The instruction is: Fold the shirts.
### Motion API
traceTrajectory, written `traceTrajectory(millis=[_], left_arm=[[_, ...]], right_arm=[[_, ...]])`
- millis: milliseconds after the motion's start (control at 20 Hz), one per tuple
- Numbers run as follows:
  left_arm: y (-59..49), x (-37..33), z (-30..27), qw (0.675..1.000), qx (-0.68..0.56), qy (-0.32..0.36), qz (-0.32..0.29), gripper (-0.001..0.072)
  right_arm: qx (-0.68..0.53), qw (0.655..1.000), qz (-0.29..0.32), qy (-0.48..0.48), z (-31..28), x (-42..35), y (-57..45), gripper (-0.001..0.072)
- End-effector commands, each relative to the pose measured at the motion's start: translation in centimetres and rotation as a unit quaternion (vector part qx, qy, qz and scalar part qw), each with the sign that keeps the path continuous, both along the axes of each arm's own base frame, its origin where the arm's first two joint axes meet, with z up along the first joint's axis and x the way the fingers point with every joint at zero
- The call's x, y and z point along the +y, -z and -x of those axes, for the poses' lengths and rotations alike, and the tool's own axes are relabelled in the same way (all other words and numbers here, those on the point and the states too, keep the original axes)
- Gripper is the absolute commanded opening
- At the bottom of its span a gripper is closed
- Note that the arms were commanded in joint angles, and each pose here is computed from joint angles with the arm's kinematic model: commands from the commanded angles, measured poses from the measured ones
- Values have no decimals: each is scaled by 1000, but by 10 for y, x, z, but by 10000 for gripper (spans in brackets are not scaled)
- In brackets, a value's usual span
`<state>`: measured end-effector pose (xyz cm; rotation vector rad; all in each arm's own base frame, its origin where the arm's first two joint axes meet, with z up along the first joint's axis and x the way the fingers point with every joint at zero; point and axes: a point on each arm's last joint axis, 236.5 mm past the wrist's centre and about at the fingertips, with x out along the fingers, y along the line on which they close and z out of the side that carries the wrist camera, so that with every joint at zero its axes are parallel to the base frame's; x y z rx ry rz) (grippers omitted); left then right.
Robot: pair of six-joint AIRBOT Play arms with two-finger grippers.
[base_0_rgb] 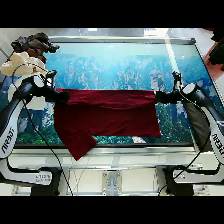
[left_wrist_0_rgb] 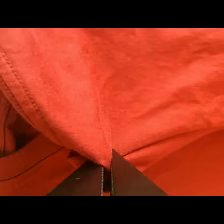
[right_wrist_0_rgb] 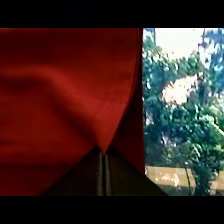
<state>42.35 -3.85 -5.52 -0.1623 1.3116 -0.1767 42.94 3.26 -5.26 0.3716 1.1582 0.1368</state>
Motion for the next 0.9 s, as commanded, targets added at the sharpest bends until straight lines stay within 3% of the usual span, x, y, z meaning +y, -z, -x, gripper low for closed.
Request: traceTrajectory(millis=[0, 50, 100, 150, 200, 400, 550, 800, 850], left_arm=[[4, 2, -5, 1000, -16, -16, -2, 16], [4, 3, -6, 1000, -18, -19, -1, 32], [4, 2, -6, 1000, -18, -19, -1, 156], [2, 2, -4, 1000, -17, -19, -1, 424], [-6, 1, 0, 1000, -15, -15, 1, 596], [-92, 3, 26, 995, -90, 25, -21, 596], [-106, 12, 89, 994, -103, -13, -29, 596], [-62, 0, 181, 992, -51, -112, 22, 596], [-58, 0, 189, 992, -42, -120, 26, 595]], right_arm=[[6, 1000, -2, 15, 7, 0, 18, 28], [15, 1000, -5, 12, 11, 2, 20, 35], [24, 1000, -8, 7, 16, 4, 21, 114], [36, 999, -14, 3, 22, 6, 21, 292], [53, 998, -17, -8, 30, 8, 19, 411], [71, 997, 5, -30, 58, -16, -25, 410], [107, 993, 52, -14, 101, -52, -39, 411], [226, 973, -36, 1, 187, -25, 3, 416], [239, 970, -50, 6, 197, -17, 15, 486]])
